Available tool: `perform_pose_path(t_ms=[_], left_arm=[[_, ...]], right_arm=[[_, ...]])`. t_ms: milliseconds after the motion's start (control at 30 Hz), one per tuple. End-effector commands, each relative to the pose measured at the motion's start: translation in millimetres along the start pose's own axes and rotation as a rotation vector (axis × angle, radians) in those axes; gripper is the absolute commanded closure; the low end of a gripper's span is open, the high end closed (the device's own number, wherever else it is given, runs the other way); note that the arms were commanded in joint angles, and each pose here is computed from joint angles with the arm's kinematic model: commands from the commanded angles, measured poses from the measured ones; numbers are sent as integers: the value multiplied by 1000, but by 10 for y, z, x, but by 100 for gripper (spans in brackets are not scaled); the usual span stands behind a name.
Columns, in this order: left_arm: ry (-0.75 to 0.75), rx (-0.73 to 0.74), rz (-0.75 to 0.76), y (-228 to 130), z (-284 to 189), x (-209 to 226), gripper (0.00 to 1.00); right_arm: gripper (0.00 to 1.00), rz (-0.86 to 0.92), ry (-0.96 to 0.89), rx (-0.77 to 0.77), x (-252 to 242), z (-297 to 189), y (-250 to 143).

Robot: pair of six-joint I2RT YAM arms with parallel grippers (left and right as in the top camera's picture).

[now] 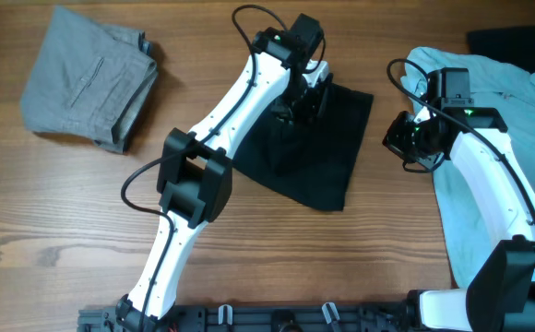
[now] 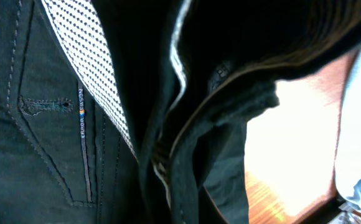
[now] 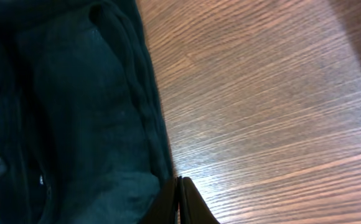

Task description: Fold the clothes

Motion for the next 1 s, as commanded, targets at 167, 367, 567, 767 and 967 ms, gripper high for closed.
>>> perform_pose_path(t_ms=[167, 367, 567, 767, 967], left_arm=[[-159, 80, 1, -159, 15, -348, 41], [-67, 133, 5, -246, -119, -81, 48], [-12, -51, -59, 197, -339, 364, 96], [19, -3, 100, -62, 479, -130, 96], [34, 63, 173, -458, 616, -501, 96]], right_arm=[[93, 2, -34, -11, -19, -61, 8], [71, -169, 68, 28, 78, -54, -48], [72, -90, -4, -47, 45, -7, 45], [73, 22, -93, -42, -58, -10, 12], [75, 4, -111, 7, -88, -11, -74]])
Point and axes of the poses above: each gripper's point midway between its finger pads, its own z axis out along the fingers, its own x axis along the line the jaws close on, y = z × x, the point moved 7 cm from there along -z, back along the fingers, and after that the axes turned 12 degrees about -z, right-handed, at the moved point
